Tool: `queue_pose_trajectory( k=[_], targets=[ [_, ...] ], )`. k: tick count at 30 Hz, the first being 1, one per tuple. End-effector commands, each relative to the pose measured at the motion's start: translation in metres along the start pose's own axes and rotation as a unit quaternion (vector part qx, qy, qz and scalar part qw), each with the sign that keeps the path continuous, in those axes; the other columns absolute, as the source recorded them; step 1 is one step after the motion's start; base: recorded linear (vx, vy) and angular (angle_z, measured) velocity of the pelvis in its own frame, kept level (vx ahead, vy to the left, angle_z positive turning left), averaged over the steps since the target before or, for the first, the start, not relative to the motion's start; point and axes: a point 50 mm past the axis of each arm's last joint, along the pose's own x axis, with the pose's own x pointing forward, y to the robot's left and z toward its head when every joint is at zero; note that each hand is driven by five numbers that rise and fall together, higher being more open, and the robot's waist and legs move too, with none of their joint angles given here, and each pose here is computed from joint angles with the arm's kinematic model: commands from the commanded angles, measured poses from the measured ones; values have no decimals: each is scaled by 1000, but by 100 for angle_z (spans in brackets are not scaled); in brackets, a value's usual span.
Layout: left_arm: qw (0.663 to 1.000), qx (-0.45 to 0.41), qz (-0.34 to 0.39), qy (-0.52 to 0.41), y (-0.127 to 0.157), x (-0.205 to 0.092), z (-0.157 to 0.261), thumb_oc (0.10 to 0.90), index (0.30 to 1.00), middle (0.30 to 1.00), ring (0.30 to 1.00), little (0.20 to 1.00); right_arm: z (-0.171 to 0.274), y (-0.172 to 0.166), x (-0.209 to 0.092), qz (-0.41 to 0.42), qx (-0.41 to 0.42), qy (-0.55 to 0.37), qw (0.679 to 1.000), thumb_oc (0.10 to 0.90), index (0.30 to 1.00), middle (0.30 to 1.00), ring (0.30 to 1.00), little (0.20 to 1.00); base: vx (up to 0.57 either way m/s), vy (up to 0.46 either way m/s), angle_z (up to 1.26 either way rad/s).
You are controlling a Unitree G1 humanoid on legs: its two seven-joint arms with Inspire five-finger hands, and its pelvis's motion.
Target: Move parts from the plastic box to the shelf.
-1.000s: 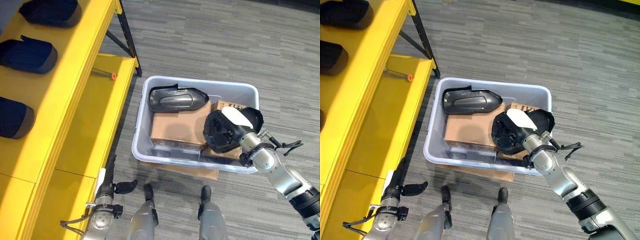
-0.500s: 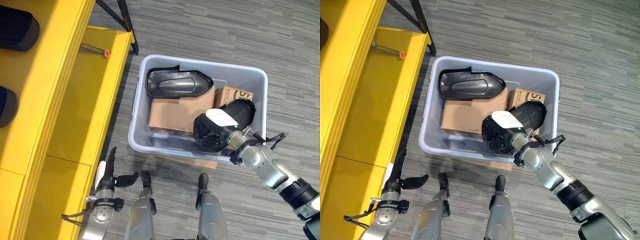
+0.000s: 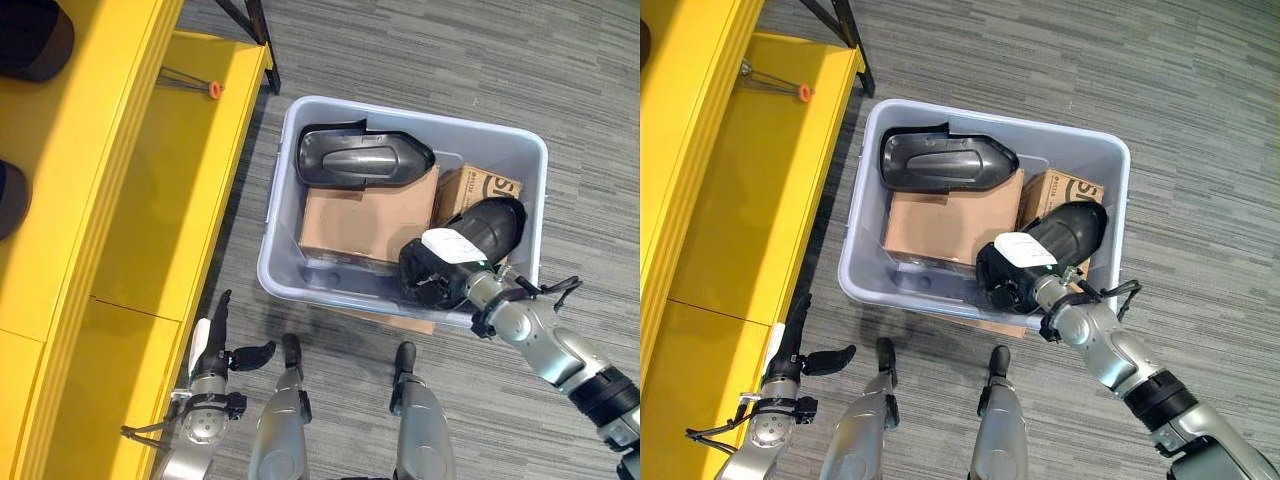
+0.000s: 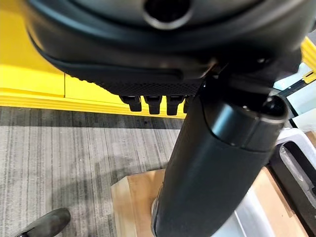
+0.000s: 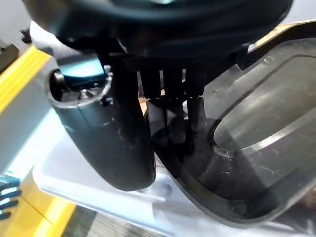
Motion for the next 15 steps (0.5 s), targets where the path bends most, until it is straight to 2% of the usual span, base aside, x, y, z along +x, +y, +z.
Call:
queue_pose_trajectory(
  k=[1, 10, 15],
  targets=[
    [996, 32, 55, -69, 37, -1, 16, 900, 1000, 1000, 1000, 1000, 25, -55, -6, -88, -55, -81, 991, 400, 300, 300, 300, 300, 0, 0, 0],
    [996, 35, 56, -65, 39, -4, 13, 900, 1000, 1000, 1000, 1000, -3, -49, -23, -73, -81, -25, 994, 400, 300, 300, 300, 300, 0, 0, 0],
    [995, 39, 54, -69, 40, -3, 13, 900, 1000, 1000, 1000, 1000, -33, -45, -33, -69, -121, 43, 989, 400, 300, 300, 300, 300, 0, 0, 0]
  ],
)
